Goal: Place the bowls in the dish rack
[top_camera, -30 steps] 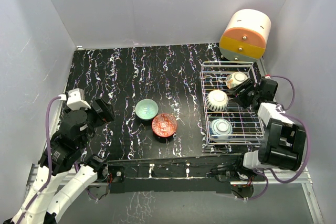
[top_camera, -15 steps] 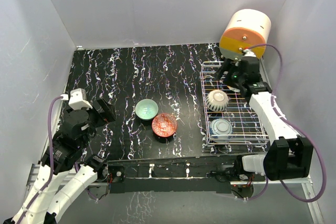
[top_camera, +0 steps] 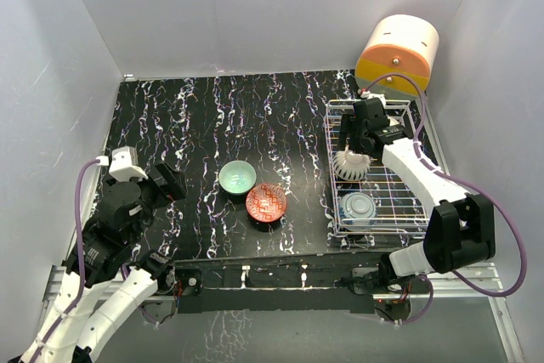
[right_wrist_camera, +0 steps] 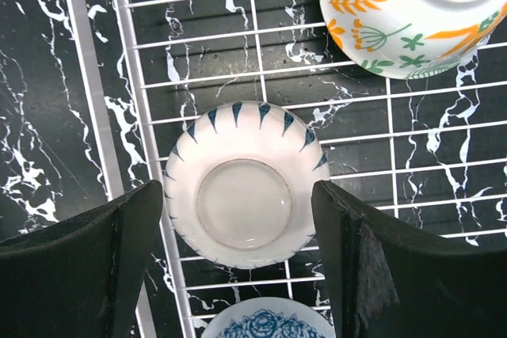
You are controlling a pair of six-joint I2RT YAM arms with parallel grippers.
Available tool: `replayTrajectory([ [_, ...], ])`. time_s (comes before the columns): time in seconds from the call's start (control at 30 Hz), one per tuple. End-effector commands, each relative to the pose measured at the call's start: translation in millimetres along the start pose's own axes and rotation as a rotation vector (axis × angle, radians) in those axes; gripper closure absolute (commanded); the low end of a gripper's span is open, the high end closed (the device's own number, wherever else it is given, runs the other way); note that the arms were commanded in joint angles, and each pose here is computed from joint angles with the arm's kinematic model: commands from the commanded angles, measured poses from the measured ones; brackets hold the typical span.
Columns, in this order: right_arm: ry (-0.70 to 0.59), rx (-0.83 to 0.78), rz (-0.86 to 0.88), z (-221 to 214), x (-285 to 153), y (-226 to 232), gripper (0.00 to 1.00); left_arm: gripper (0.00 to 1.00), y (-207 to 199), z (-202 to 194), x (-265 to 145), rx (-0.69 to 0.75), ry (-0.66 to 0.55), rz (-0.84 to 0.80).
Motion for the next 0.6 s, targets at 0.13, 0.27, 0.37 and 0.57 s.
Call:
replayTrajectory([
  [0.13,-0.001,-0.085,0.002,7,-3,4,0.21,0.03,3,-1,0,0.017,-0.011,-0.004],
  [0.27,0.019,-0.098,0.003,-2,1,5,0.21,0.03,4,-3,0,0.016,-0.017,-0.007],
  [0.37,0.037,-0.102,-0.016,-6,6,4,0.21,0.03,6,-5,1,0.024,-0.014,-0.004],
  [0.57,0.074,-0.091,-0.122,-20,12,-12,0.21,0.03,9,-8,1,0.034,-0.014,0.004],
])
Point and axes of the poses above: each gripper's point midway between its finger pads, its own x axis out along the fingers, its own y axis along the line the jaws close on, z = x × y, the point moved 2 cm from there along -x, back along the fingers, and after that the axes turned 8 degrees about -x, right-handed, at the moved point
